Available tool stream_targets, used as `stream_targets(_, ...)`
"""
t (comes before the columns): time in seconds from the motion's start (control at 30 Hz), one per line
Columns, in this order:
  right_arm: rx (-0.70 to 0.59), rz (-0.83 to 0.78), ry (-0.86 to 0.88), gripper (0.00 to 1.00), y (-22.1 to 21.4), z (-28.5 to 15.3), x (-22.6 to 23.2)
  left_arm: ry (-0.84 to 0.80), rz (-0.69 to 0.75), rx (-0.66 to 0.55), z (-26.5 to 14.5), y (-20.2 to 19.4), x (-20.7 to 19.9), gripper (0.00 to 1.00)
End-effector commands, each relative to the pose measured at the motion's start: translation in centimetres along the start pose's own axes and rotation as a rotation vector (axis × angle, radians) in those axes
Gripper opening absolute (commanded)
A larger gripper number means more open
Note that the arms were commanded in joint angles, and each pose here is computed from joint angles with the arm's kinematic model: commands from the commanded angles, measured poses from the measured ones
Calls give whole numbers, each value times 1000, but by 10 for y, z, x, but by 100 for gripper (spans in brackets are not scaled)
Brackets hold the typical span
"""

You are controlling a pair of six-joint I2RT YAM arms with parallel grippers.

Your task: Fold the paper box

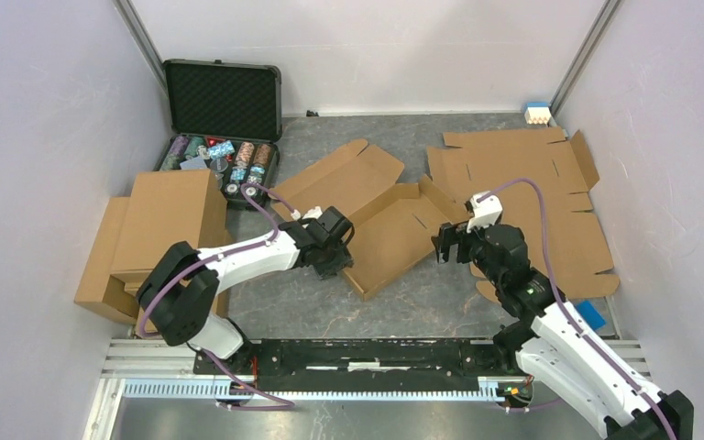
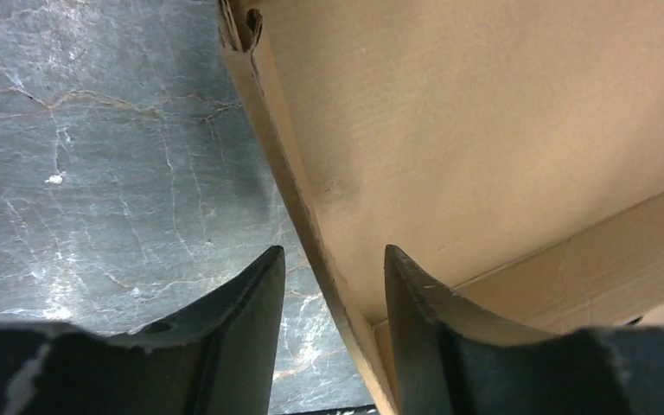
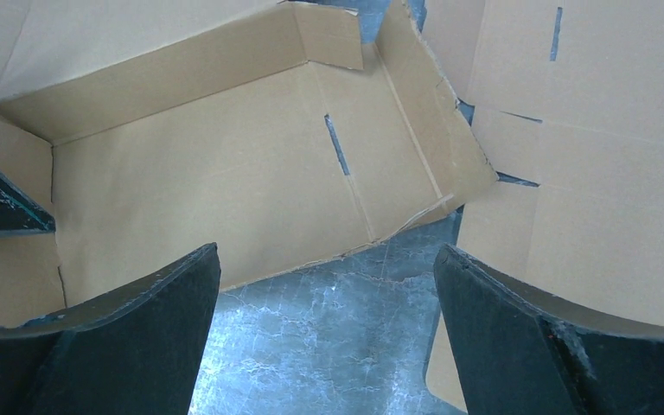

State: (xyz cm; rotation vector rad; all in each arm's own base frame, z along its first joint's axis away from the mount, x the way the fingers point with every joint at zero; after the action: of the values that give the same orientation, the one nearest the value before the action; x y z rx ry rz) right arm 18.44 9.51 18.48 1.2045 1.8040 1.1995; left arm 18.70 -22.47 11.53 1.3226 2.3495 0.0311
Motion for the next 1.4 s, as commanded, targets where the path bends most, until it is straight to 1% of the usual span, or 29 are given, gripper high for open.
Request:
stream_targets(0.0,-17,2,-24,98,0,-4,-3,-18,-63,-66,5,4,-17,45)
stream_targets(0.07,-19,4,-26,98,-2,-5,-3,3,-44,-68,6,4,-14,20)
stream_targets(0.1,-19,5,-25,98,-3,-6,-3,25,-44,-82,6,5,-11,12)
stream_targets(0.17,-15,5,-20,98,-4,-7,-3,63,-39,-142,-2,13,-5,7)
stream_targets(0.23,-3,2,-10,98,-7,-7,-2,70,9,-179,-10,21,-2,2)
stream_targets(0.3,4,-1,3,98,-8,-7,-1,73,94,-177,-19,28,-1,2)
stream_targets(0.43,5,5,15,98,-3,-11,0,160,264,-197,-39,39,8,2)
stream_targets(0.57,-1,14,21,98,-3,-12,1,198,440,-137,-49,39,20,2)
stream_targets(0.63,8,15,21,98,-6,-11,1,192,499,-126,-52,38,27,2)
stream_targets(0.77,41,18,27,98,-17,-8,2,185,571,-122,-58,39,39,2)
stream_targets(0.93,81,-8,130,95,-25,-2,12,175,622,-76,-54,35,43,2)
stream_targets(1.0,108,-10,123,94,-29,1,12,182,624,-77,-52,35,45,2)
stream_targets(1.07,145,-17,57,92,-33,5,6,175,618,-77,-51,34,46,4)
stream_targets(1.1,159,-17,18,90,-33,6,2,167,607,-79,-50,33,47,8)
stream_targets(1.13,164,-16,-2,87,-34,7,1,152,601,-83,-50,32,48,15)
stream_targets(1.17,160,-16,-9,84,-33,9,0,143,593,-87,-50,31,49,25)
stream_targets(1.2,149,-11,-9,79,-32,10,1,128,588,-94,-51,31,49,29)
stream_targets(1.27,127,7,10,62,-29,12,3,115,581,-100,-51,31,50,34)
stream_targets(1.3,116,12,29,52,-27,13,5,114,581,-101,-51,31,51,35)
stream_targets(1.37,94,33,70,40,-21,14,10,119,585,-98,-51,31,51,37)
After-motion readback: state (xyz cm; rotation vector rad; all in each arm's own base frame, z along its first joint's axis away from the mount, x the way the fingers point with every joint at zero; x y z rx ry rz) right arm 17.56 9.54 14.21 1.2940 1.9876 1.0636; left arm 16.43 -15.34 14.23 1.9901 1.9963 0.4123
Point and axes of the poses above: each gripper's point midway between its finger pads, its own z axis out along the fingers, its own x axis along the line the jaws close on, y = z × x, the point moved 8 cm from there along -z, back along the fingers, and after that the axes turned 7 degrees about -z, right-handed, at the moved point
